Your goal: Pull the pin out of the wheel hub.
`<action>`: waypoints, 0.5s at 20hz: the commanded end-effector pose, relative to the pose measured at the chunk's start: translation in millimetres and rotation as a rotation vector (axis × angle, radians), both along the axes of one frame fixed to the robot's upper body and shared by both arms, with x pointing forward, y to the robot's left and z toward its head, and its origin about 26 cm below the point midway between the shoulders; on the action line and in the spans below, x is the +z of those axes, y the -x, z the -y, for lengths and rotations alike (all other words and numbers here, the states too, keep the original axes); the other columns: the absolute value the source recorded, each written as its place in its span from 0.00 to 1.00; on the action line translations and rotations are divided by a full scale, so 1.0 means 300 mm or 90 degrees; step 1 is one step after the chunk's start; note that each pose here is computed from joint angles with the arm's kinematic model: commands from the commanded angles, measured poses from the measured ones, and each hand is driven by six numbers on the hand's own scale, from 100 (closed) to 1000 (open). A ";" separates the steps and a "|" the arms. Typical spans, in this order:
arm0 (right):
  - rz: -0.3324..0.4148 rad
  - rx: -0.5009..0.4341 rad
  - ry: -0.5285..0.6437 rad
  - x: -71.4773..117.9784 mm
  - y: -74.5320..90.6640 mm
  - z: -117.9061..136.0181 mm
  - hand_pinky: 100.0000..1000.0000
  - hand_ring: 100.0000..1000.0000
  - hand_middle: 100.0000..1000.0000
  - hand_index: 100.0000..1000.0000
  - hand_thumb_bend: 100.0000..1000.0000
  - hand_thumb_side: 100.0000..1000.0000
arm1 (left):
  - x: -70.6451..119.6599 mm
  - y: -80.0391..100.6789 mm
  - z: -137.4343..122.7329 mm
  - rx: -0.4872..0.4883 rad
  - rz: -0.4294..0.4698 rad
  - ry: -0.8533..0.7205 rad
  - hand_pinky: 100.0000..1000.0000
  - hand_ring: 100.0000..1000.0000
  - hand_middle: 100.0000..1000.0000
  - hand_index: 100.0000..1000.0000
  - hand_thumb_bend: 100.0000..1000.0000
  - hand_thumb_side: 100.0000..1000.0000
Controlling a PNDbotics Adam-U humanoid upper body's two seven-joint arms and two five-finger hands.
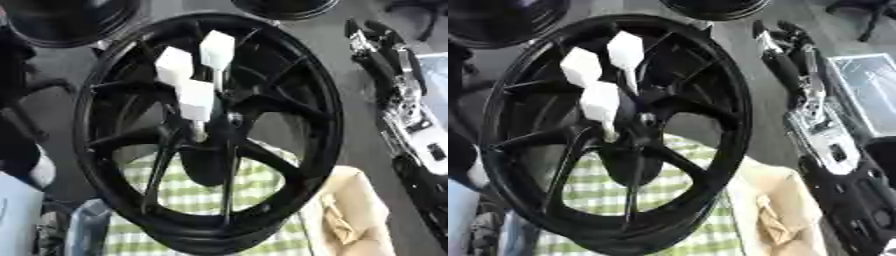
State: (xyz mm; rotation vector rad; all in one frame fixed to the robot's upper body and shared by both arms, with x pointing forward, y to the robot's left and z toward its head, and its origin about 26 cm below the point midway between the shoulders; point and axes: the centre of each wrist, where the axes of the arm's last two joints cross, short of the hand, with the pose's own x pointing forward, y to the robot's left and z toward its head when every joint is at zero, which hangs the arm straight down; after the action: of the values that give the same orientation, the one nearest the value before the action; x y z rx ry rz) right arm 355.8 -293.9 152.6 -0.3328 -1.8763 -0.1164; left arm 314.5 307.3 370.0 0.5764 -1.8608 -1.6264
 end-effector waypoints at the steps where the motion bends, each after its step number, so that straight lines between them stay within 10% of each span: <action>1: 0.022 -0.006 0.012 0.041 0.002 0.017 0.76 0.74 0.72 0.84 0.36 0.43 | 0.037 0.020 -0.010 0.006 0.014 -0.014 0.88 0.81 0.78 0.86 0.29 0.67; 10: 0.018 -0.005 0.013 0.037 0.000 0.017 0.76 0.74 0.72 0.84 0.37 0.42 | 0.042 0.016 0.008 -0.001 0.008 -0.028 0.87 0.83 0.80 0.87 0.31 0.68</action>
State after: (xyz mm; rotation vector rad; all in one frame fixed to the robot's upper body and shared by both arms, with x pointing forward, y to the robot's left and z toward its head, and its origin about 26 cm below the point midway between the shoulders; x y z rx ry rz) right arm 355.9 -293.9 152.6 -0.3329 -1.8759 -0.1163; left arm 315.1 302.5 371.7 0.5647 -1.8443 -1.6563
